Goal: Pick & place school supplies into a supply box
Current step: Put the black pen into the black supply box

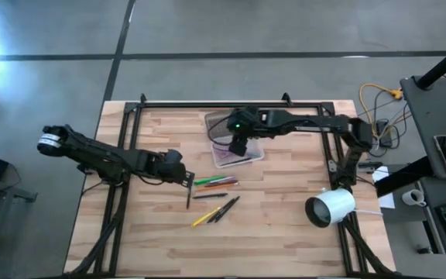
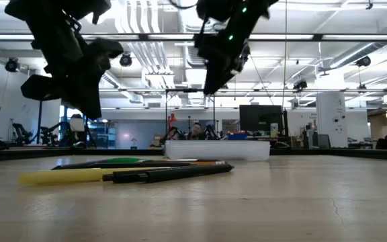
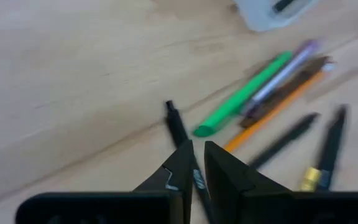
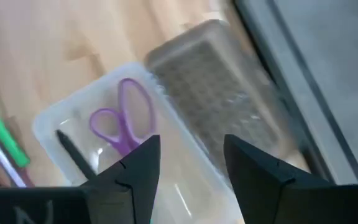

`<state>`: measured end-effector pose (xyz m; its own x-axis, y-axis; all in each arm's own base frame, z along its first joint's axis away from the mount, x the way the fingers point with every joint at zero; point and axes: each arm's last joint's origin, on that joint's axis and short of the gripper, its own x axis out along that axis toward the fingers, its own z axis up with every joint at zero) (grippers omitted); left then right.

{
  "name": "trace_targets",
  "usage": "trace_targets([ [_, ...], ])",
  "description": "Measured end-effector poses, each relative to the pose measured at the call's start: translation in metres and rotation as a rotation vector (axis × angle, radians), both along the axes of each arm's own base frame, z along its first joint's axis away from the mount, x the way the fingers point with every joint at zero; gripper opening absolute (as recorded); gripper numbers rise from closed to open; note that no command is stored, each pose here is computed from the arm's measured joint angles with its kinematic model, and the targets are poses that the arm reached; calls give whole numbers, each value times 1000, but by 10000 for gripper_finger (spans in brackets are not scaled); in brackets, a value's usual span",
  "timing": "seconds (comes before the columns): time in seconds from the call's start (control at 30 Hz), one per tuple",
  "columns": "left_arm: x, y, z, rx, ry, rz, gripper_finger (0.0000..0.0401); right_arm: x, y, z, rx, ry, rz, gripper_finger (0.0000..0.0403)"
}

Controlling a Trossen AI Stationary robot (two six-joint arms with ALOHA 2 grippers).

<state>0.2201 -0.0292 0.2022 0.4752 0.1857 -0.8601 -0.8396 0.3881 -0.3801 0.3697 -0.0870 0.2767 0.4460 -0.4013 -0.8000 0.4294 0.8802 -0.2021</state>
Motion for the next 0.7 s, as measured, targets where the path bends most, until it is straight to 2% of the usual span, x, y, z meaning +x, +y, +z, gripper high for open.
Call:
trace_targets([
  [0.1,5,-8,-9,35,51,20,7,-13,12,10,10,-5,-86,171],
  [0.27,9,-19,-14,74,71,-17,12,-25,38,2,39,43,-234,187],
  [0.43,6,-31,-14,67,66,-50,69,-38,67,-5,75,116,-304,214],
  [0.57,5,-38,-14,5,36,36,123,-48,86,-12,38,211,-281,236],
  [0.7,7,-39,-19,-31,37,120,146,-58,93,-25,18,308,-261,251],
])
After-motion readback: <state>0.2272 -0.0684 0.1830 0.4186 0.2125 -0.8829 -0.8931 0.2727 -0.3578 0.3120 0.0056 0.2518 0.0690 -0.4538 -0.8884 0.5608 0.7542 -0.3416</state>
